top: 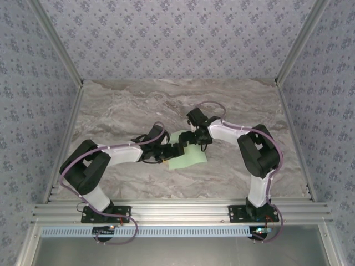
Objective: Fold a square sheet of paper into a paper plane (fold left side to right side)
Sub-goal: Pick up the square sheet of paper from the center of the table.
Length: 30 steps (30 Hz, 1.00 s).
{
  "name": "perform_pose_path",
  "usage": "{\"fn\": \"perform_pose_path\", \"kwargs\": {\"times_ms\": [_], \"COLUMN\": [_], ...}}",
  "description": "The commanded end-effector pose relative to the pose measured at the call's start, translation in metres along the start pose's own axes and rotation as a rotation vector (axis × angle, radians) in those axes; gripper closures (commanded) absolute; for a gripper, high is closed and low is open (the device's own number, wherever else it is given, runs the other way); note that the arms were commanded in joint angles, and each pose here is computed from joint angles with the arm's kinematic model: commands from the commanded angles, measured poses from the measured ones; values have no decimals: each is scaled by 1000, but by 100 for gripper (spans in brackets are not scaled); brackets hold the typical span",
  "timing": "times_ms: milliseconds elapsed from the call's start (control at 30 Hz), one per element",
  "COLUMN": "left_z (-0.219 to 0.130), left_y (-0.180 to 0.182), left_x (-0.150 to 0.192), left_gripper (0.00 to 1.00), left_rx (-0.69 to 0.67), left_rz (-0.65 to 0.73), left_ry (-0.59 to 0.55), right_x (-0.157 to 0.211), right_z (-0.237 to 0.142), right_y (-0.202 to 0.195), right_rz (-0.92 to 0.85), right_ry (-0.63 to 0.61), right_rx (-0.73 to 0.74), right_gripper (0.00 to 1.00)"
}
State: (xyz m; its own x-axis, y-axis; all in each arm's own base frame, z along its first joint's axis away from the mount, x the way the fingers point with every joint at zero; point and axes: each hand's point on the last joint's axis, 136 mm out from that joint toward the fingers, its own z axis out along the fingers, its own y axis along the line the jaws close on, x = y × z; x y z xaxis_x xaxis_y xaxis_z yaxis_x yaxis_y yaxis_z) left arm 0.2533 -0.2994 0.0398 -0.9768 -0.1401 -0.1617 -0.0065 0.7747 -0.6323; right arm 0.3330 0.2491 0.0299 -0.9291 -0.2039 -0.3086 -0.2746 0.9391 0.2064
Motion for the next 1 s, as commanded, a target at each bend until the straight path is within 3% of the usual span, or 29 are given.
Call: {"fn": "perform_pose_path", "kwargs": {"times_ms": [0, 200, 367, 600, 967], "left_z": [10, 3, -4, -28, -113], "left_y": [15, 5, -2, -10, 7], "left_x": [6, 1, -4, -17, -56], "left_gripper": [18, 18, 18, 15, 10], "left_rx": [-54, -22, -2, 46, 265], "left_rz": [-29, -10, 6, 19, -56], "left_ry": [13, -12, -37, -85, -268], "right_x": [39, 42, 42, 37, 13], "right_z": [-4, -4, -7, -18, -65], "right_y": [24, 25, 24, 21, 38], "right_rz": [-20, -21, -17, 17, 69], "right_ry": [127, 139, 138, 109, -46], "right_rx": [-89, -101, -114, -193, -561], "right_gripper": [4, 19, 40, 58, 69]}}
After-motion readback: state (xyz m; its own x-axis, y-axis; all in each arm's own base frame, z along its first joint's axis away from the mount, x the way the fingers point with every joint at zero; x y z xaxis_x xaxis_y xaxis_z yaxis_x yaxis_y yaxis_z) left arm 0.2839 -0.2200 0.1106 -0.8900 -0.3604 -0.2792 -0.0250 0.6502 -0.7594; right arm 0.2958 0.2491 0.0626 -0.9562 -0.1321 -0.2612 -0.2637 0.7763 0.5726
